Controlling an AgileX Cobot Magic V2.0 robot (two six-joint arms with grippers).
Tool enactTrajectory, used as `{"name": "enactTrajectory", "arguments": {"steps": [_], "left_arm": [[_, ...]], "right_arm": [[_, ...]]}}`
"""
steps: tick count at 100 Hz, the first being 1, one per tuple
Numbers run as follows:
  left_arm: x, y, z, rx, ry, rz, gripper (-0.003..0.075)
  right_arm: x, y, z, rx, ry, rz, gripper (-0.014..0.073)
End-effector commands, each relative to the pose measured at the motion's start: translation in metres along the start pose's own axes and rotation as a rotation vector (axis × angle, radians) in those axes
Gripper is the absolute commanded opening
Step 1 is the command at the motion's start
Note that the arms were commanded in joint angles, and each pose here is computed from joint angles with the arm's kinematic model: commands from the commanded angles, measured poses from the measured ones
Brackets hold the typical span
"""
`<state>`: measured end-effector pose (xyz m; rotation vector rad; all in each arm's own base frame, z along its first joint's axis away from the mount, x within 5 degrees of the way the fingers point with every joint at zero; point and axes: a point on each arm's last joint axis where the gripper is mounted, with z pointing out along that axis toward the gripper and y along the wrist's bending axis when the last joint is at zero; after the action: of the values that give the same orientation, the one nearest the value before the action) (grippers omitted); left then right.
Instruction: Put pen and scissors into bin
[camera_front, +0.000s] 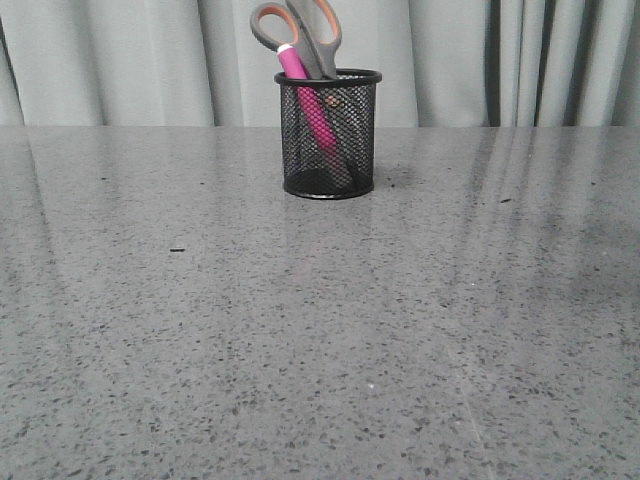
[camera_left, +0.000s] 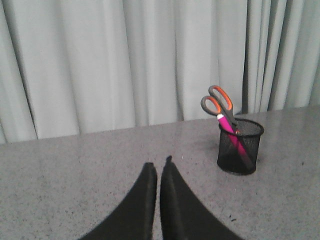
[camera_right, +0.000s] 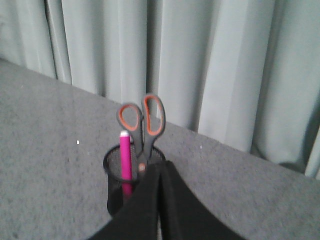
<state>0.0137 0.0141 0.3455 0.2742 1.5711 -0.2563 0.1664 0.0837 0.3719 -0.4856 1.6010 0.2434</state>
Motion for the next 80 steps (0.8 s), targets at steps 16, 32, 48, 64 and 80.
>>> {"name": "enactTrajectory", "arguments": {"steps": [16, 32, 48, 64, 80], "left_arm": [[0.015, -0.009, 0.019, 0.050, -0.075, 0.019, -0.0020], [0.018, -0.015, 0.025, 0.099, -0.172, 0.026, -0.0020], [0.018, -0.016, 0.025, 0.104, -0.183, 0.026, -0.0020], [0.018, -0.016, 0.025, 0.104, -0.183, 0.026, -0.0020], [0.018, -0.016, 0.025, 0.104, -0.183, 0.026, -0.0020]], "right_arm": [[0.056, 0.011, -0.062, -0.019, -0.153, -0.175, -0.0066], [0.079, 0.014, -0.083, -0.015, -0.194, -0.200, -0.0066], [0.080, 0.014, -0.092, -0.006, -0.232, -0.200, -0.0066], [0.080, 0.014, -0.092, -0.006, -0.235, -0.200, -0.0066], [0.080, 0.014, -0.092, -0.006, -0.235, -0.200, -0.0066]]}}
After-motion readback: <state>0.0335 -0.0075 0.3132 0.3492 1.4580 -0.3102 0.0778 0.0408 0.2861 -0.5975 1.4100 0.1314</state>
